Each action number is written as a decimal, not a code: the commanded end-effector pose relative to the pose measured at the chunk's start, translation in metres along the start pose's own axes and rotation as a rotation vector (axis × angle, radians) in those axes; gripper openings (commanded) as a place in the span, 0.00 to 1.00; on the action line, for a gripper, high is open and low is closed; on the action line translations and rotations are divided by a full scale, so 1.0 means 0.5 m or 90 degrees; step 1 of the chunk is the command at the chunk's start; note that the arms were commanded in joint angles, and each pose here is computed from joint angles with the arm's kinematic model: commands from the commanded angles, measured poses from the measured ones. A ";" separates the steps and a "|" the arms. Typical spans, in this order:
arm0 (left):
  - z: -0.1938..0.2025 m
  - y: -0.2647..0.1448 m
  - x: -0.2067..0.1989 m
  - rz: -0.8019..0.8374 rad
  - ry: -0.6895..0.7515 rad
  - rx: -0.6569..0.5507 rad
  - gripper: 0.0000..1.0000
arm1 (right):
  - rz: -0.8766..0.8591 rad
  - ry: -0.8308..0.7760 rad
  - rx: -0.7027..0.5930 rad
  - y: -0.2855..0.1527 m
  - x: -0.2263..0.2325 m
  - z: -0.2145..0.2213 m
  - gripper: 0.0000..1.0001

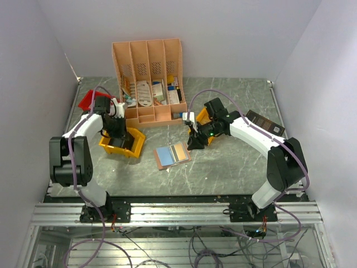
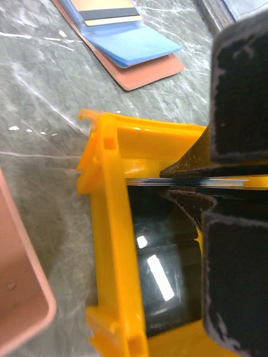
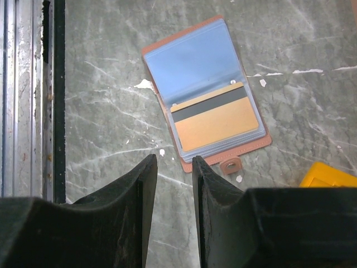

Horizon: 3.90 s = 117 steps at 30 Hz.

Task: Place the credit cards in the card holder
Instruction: Pick up the credit card from the storage box.

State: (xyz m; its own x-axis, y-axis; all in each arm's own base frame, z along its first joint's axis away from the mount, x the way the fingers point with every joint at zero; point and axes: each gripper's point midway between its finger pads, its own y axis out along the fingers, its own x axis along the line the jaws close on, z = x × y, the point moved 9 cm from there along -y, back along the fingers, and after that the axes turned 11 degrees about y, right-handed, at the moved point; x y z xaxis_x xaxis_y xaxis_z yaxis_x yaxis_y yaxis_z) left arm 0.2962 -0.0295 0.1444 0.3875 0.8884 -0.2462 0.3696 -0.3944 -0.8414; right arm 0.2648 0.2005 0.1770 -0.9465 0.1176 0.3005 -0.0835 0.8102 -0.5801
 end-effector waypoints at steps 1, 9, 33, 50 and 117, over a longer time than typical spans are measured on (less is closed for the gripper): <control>0.012 0.033 -0.001 0.079 -0.005 0.037 0.07 | 0.007 -0.003 0.001 -0.002 -0.011 -0.006 0.32; 0.024 0.060 0.007 0.097 0.004 0.045 0.07 | 0.004 0.002 0.004 0.003 -0.015 -0.002 0.32; 0.043 0.100 -0.023 0.121 -0.008 0.025 0.25 | 0.012 0.002 0.003 -0.002 -0.019 -0.003 0.34; 0.014 0.022 0.014 0.149 -0.033 -0.041 0.07 | 0.009 0.004 0.003 -0.002 -0.018 -0.002 0.34; 0.014 -0.041 0.073 0.074 -0.120 -0.088 0.13 | -0.003 0.010 0.009 0.004 -0.019 0.004 0.36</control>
State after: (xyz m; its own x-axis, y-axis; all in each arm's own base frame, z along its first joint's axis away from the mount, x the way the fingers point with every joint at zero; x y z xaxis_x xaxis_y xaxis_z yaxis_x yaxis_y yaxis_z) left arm 0.2953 0.0061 0.1326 0.2953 0.8129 -0.5019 0.3829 -0.5820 -0.7174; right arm 0.2685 0.1980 0.1632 -0.9351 0.1407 0.3252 -0.0923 0.7894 -0.6069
